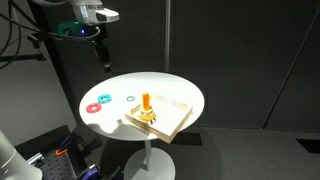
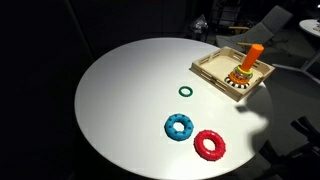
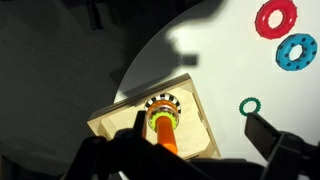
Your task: Take the light green ring off the stack and put it on the table
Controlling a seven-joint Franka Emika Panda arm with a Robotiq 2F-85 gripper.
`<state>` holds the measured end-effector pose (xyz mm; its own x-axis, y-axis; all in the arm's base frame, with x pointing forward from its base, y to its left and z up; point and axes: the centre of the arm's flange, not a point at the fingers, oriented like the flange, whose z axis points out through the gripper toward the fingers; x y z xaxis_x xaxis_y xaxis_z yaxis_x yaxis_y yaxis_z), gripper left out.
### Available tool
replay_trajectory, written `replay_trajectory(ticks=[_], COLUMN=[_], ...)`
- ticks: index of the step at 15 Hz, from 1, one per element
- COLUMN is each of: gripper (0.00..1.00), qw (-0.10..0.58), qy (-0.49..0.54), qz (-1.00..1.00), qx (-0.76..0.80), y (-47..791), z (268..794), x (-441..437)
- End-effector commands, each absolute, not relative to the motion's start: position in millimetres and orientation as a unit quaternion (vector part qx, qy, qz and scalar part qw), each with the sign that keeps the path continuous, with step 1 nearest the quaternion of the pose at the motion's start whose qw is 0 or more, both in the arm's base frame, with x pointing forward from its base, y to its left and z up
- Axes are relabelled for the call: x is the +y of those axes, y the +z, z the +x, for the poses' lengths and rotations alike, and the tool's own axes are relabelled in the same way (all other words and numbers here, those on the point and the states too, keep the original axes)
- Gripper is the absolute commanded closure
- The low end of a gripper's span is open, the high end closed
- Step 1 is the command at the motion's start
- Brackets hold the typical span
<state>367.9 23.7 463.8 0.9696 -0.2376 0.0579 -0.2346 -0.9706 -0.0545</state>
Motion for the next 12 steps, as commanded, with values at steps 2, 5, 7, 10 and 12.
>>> replay_trajectory(ticks=[2, 5, 7, 10, 12], gripper=[0.00, 0.00, 0.00, 0.00, 0.00], qw=[0.010, 0.002, 0.002, 0.003, 0.007], qy=[-0.039, -0.048, -0.057, -0.068, -0.076], qz=[-0.990, -0.987, -0.985, -0.982, -0.980], qx=[0.138, 0.154, 0.162, 0.176, 0.186], y=[452.2, 430.0, 412.3, 384.6, 365.5], z=[375.8, 386.1, 393.5, 404.1, 413.4], x=[17.0, 7.7, 4.6, 1.8, -0.4])
